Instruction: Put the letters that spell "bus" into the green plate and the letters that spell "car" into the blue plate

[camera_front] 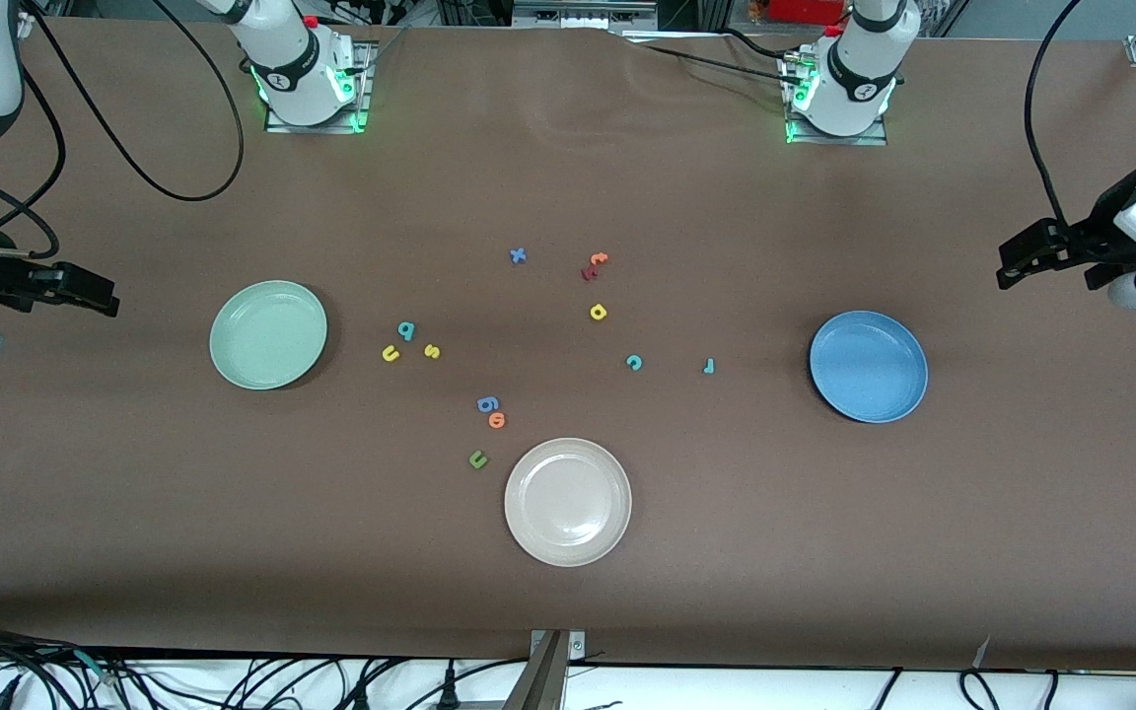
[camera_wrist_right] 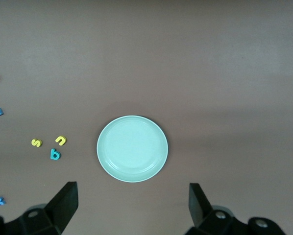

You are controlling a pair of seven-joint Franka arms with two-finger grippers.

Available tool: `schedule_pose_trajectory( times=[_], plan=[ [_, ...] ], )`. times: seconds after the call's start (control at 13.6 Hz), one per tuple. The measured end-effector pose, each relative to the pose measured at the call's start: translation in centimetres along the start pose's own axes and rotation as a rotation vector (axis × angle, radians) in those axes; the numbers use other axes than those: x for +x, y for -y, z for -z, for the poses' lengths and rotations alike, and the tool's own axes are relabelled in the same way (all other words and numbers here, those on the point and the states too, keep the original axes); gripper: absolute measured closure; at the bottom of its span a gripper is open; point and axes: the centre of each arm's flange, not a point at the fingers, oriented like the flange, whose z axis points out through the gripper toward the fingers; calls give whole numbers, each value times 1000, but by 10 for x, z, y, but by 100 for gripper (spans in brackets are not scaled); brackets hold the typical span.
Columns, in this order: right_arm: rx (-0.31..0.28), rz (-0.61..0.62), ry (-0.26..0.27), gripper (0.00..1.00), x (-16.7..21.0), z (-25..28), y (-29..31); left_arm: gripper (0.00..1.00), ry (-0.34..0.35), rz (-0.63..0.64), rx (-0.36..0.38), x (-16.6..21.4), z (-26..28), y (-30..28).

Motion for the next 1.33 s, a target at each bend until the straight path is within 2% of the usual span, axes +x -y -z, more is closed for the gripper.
schedule_pose_trajectory(
  times=[0.52,0.96,1.33],
  plan=[
    [0,0,0,0,0,0,0,0,3,-8,-2,1,-2,-5],
    [0,-2,0,0,0,0,-1,0,52,-74,-46,-18,13,-74],
    [0,-2,0,0,0,0,-1,0,63,-51,-42,-14,7,-64]
  ],
)
